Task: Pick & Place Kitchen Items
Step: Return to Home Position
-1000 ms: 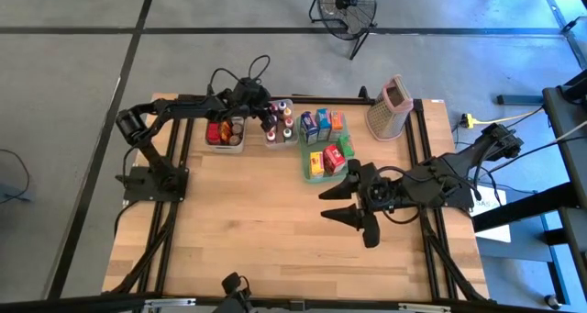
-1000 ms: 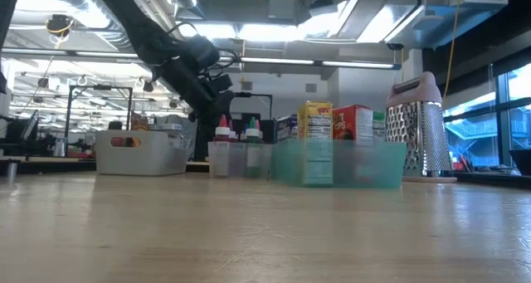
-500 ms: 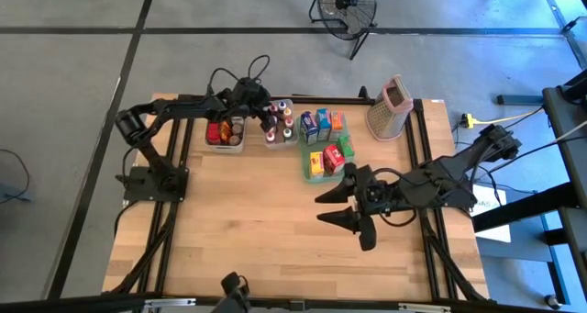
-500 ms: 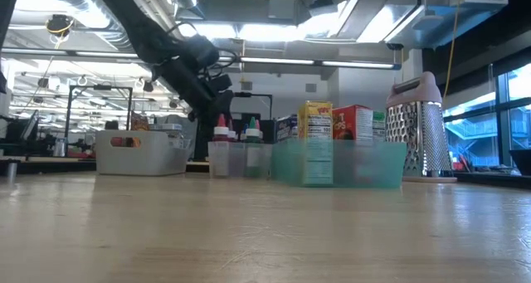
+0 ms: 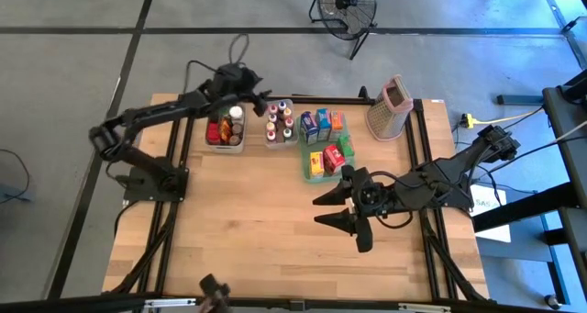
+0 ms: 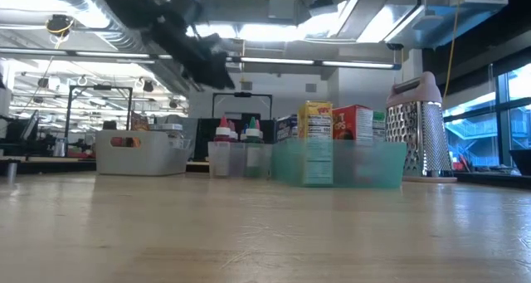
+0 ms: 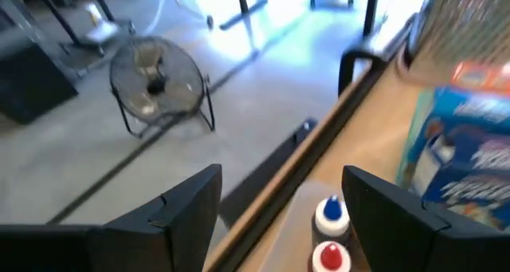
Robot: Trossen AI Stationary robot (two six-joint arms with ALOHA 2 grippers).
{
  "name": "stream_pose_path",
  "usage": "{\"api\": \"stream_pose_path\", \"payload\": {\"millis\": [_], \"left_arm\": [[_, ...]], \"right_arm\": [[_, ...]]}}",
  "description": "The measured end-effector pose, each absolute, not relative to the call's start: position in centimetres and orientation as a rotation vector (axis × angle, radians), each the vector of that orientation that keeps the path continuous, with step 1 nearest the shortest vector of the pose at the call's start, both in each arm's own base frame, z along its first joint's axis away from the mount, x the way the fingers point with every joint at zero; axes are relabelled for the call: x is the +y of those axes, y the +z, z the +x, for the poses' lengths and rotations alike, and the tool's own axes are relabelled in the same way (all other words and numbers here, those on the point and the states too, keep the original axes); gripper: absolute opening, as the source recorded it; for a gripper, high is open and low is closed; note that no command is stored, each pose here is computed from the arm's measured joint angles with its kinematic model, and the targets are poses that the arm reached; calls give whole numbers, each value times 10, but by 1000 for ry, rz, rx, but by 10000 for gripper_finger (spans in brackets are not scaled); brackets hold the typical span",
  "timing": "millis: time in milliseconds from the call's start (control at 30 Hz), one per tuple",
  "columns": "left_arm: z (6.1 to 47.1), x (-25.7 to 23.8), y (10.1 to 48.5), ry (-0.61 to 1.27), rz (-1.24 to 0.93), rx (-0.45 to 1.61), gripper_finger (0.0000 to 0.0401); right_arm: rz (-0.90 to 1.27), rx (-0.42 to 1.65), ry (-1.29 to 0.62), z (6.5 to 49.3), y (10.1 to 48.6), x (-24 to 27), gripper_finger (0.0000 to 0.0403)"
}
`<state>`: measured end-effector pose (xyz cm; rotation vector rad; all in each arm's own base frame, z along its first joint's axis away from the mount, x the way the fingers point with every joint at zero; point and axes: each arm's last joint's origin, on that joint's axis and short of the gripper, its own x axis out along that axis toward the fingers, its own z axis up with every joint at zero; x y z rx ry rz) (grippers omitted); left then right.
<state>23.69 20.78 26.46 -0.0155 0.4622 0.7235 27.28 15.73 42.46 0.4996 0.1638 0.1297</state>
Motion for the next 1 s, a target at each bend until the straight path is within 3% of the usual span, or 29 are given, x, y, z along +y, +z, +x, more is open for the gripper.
{"api": "stream_pose_path", "payload": {"millis": [133,433,833,1000], "left_arm": [[214,186,305,702,-26,336,255],[157,124,374,467,-90,35,255],[110,54,388,258,-239,13,255],[106,31,388,97,-295,29,236]], "right_arm": [[473,161,131,273,425,157,211],[372,152,130,274,425,155,211],[333,174,87,279,421,144,211],[326,181,98,275,424,141,205]]}}
